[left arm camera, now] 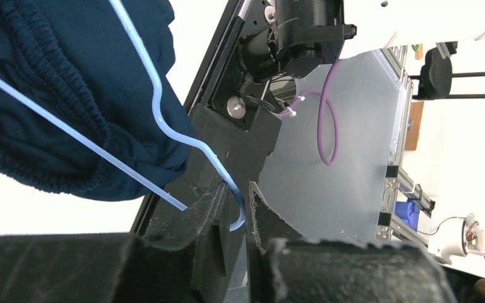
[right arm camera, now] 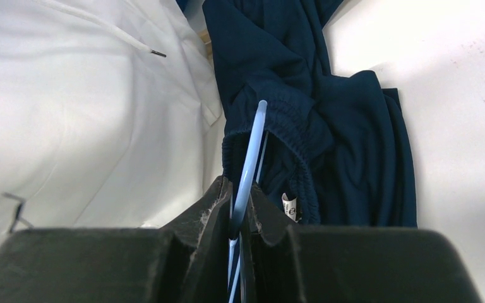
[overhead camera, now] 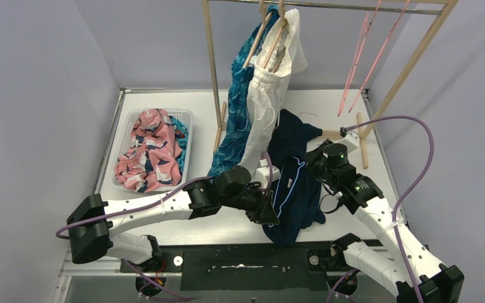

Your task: Remove the shorts from the hanger

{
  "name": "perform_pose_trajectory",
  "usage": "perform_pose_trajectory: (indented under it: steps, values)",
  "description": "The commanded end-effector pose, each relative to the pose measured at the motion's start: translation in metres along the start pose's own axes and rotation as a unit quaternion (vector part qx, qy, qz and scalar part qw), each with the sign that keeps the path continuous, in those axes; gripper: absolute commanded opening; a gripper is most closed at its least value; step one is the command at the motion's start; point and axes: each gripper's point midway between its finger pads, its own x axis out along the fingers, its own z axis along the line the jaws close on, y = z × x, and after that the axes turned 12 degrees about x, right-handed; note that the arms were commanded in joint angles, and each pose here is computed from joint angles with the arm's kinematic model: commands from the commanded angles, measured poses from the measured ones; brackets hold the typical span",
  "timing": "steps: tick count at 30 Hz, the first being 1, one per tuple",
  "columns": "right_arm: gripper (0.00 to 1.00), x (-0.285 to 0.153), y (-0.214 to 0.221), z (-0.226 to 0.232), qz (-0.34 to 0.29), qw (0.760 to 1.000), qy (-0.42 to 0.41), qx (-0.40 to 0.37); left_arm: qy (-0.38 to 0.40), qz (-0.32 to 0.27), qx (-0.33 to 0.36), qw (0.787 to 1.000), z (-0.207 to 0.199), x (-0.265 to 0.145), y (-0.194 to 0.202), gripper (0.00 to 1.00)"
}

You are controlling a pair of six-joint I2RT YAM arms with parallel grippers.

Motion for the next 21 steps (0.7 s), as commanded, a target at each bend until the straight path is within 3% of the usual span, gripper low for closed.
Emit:
perform_pose_trajectory:
  steps: [1, 3, 8, 17, 18, 20, 21]
  values:
    - [0.05, -0.008, -0.023, 0.029, -0.030, 0.998, -0.044, 0.014, 0.019, -0.004, 0.023, 1.000, -0.015, -0.005, -0.016, 0.04]
    - [0.06, -0.010, -0.024, 0.030, -0.031, 0.998, -0.046, 0.012, 0.018, -0.012, 0.026, 0.999, -0.016, -0.006, -0.021, 0.00]
    - [0.10, -0.018, -0.028, 0.035, -0.029, 0.998, -0.056, 0.015, -0.010, -0.026, 0.018, 0.999, -0.013, -0.013, -0.033, 0.00]
    - [0.27, -0.050, -0.037, 0.058, -0.026, 0.992, -0.121, 0.033, -0.045, -0.059, 0.003, 0.997, -0.025, -0.052, -0.057, 0.00]
    - [0.33, -0.054, -0.038, 0.060, -0.026, 0.991, -0.127, 0.036, -0.048, -0.060, 0.000, 0.997, -0.026, -0.056, -0.057, 0.00]
    - [0.56, -0.061, -0.039, 0.063, -0.024, 0.989, -0.137, 0.046, -0.059, -0.064, -0.004, 0.996, -0.026, -0.066, -0.058, 0.00]
    - [0.61, -0.064, -0.040, 0.064, -0.023, 0.989, -0.141, 0.048, -0.065, -0.064, -0.005, 0.996, -0.026, -0.070, -0.057, 0.00]
